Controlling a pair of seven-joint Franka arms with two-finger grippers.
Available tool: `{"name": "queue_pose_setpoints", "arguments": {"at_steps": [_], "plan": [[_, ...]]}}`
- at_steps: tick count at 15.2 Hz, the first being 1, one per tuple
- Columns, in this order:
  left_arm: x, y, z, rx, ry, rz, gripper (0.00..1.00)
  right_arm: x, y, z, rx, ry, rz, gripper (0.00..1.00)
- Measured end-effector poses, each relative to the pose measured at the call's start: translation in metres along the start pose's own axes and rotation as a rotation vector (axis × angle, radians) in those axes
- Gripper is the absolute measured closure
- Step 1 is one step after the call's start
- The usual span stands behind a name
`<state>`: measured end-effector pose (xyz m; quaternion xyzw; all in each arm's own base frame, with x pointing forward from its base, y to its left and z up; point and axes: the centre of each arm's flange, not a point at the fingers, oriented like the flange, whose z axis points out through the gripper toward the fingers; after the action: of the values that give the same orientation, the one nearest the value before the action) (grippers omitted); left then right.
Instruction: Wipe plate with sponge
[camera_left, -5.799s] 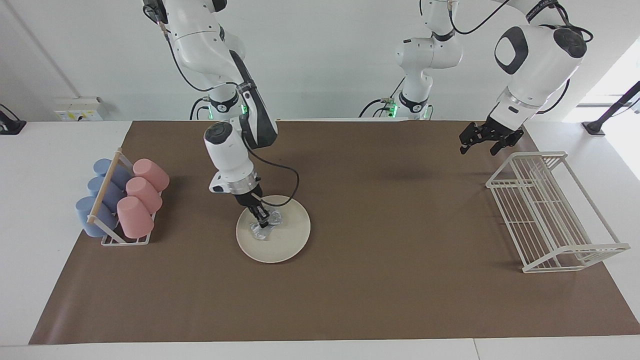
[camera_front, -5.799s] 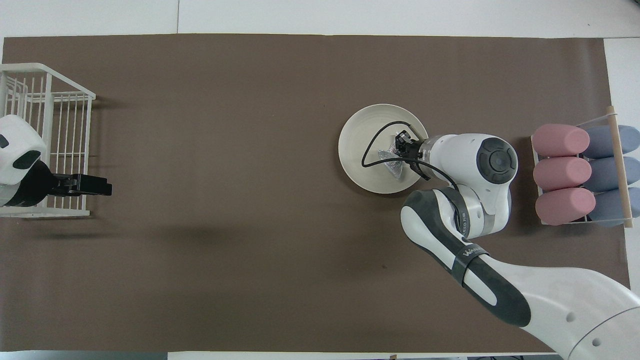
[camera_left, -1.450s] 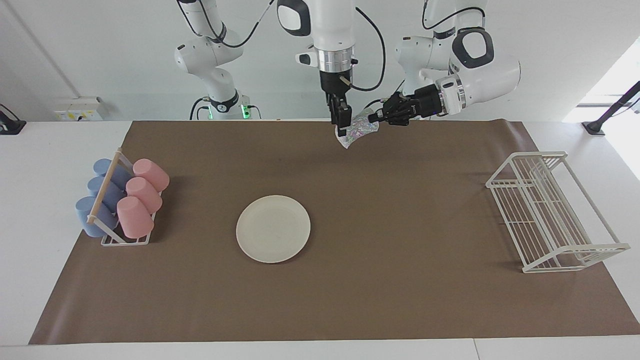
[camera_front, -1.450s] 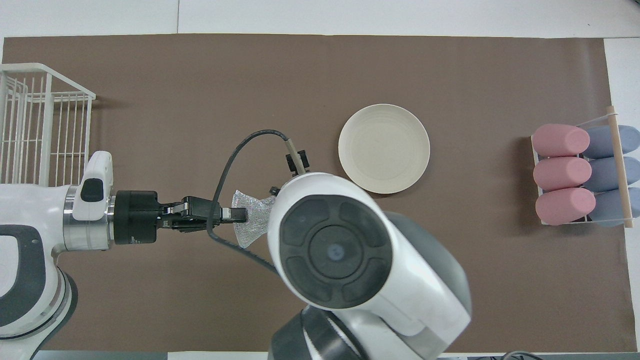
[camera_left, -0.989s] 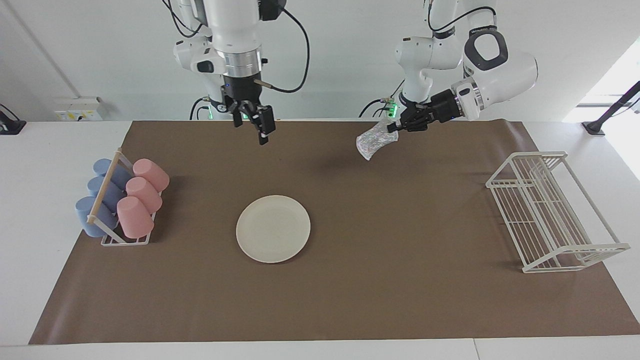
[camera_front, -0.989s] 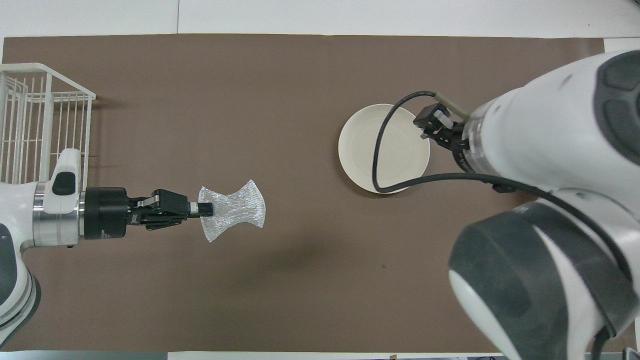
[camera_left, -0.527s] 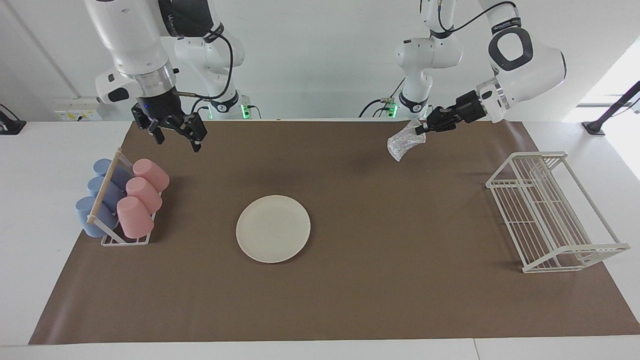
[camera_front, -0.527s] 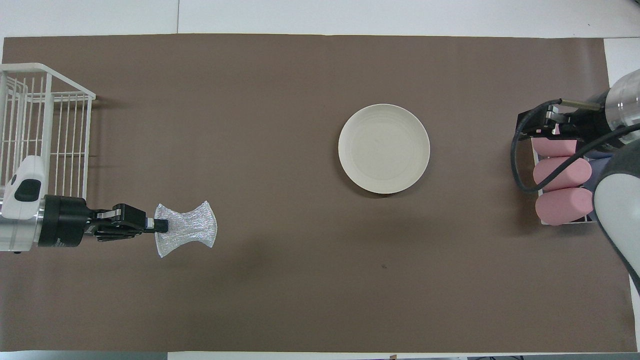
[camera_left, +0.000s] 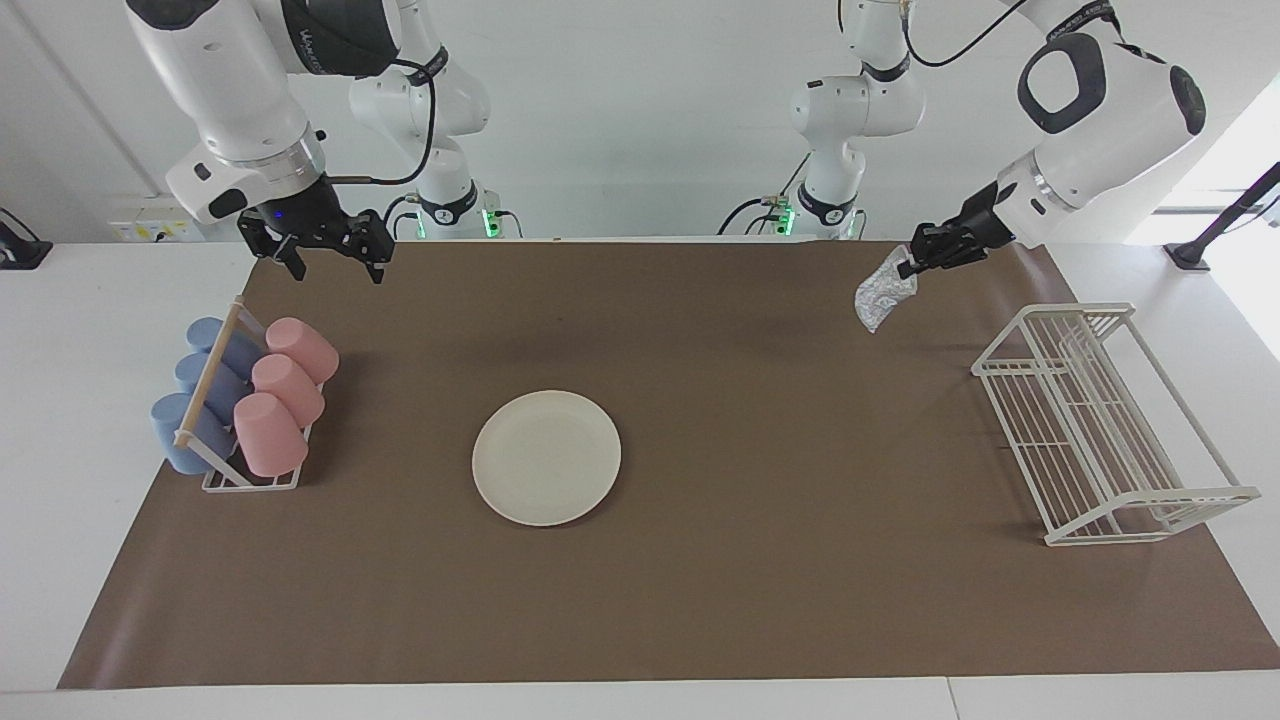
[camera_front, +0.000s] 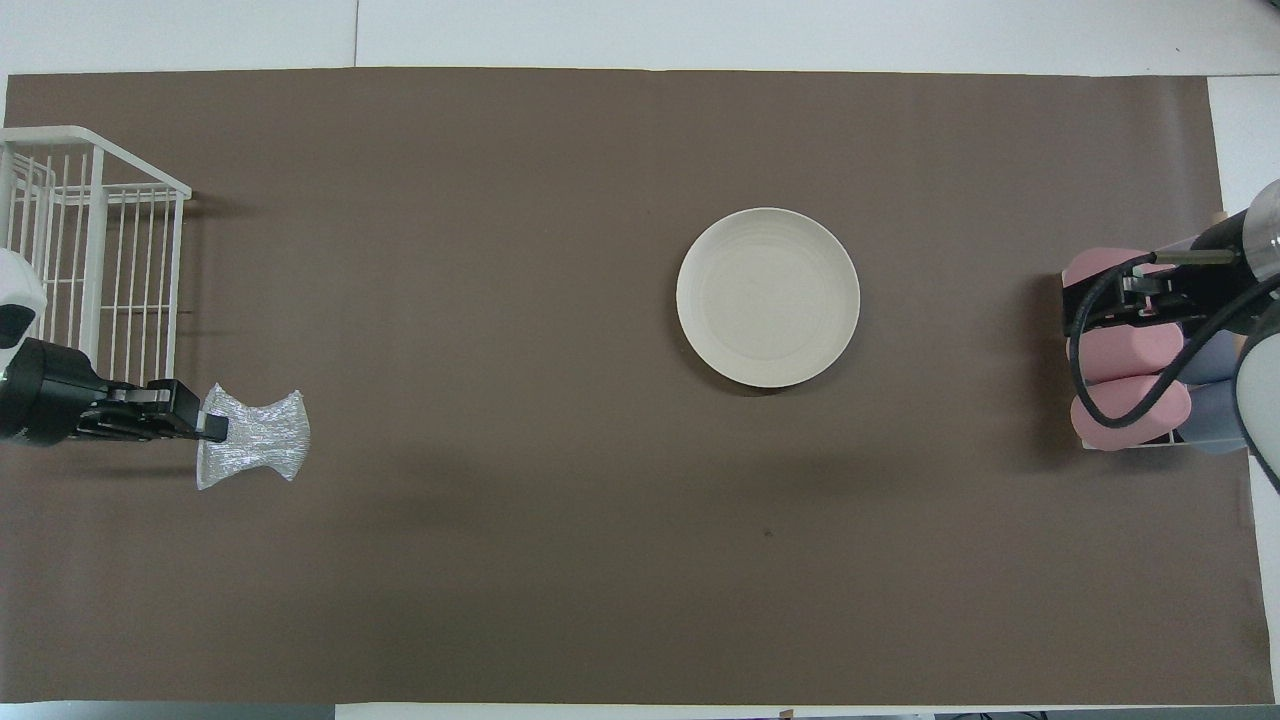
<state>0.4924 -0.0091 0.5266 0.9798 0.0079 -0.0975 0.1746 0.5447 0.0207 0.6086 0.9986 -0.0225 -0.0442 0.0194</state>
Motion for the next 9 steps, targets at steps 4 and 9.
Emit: {"name": "queue_pose_setpoints", "arguments": {"at_steps": [4, 9], "plan": [[0.024, -0.004, -0.027, 0.271, 0.015, 0.04, 0.97, -0.008, 0.006, 0.0, -0.001, -0.049, 0.003, 0.0], [0.037, 0.024, -0.049, 0.653, 0.045, 0.052, 0.97, -0.007, 0.007, -0.001, 0.001, -0.04, -0.03, 0.0]]}}
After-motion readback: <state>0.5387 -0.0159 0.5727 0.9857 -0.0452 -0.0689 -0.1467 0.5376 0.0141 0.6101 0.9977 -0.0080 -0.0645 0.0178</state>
